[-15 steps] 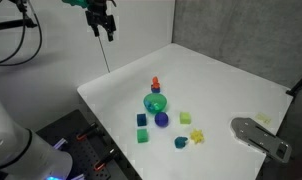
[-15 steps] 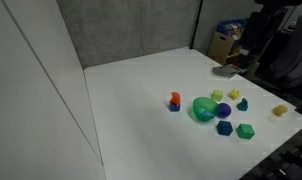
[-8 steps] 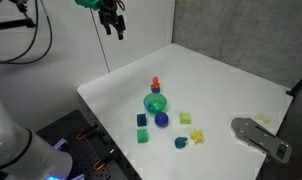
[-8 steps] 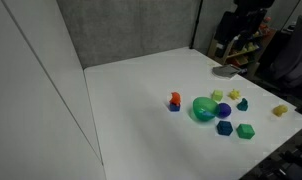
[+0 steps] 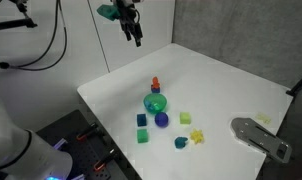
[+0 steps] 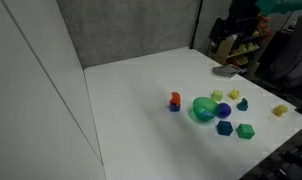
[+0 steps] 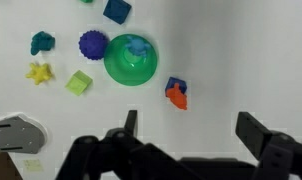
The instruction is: Pick up the green toy and put it in the in the green bowl
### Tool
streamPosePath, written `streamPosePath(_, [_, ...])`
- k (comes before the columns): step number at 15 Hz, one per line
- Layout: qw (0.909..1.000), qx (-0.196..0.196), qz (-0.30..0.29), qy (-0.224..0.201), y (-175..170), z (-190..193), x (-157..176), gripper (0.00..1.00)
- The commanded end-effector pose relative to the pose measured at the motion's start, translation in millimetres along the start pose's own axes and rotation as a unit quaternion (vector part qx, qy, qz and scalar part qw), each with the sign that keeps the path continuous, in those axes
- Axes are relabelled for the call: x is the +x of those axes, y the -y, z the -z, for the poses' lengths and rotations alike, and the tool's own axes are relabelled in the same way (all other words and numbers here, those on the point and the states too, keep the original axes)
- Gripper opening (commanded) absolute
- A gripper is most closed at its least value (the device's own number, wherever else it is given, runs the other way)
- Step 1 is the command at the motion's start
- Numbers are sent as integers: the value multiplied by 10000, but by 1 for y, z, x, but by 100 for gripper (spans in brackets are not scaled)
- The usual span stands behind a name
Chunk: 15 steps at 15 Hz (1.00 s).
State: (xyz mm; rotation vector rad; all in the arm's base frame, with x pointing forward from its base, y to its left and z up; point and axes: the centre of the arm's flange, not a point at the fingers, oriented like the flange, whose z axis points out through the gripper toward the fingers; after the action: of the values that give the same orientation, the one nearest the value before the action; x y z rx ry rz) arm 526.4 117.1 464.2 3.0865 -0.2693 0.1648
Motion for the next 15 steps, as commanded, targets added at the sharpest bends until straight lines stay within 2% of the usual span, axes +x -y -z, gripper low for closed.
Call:
streamPosePath(1, [9982,-29,-597,-70,-35,-25,9,100])
streamPosePath(6, [9903,53,-1387,23,-98,-76,17,100])
streamPosePath(15, [9674,-257,-2438,630,-204,-145,44,100])
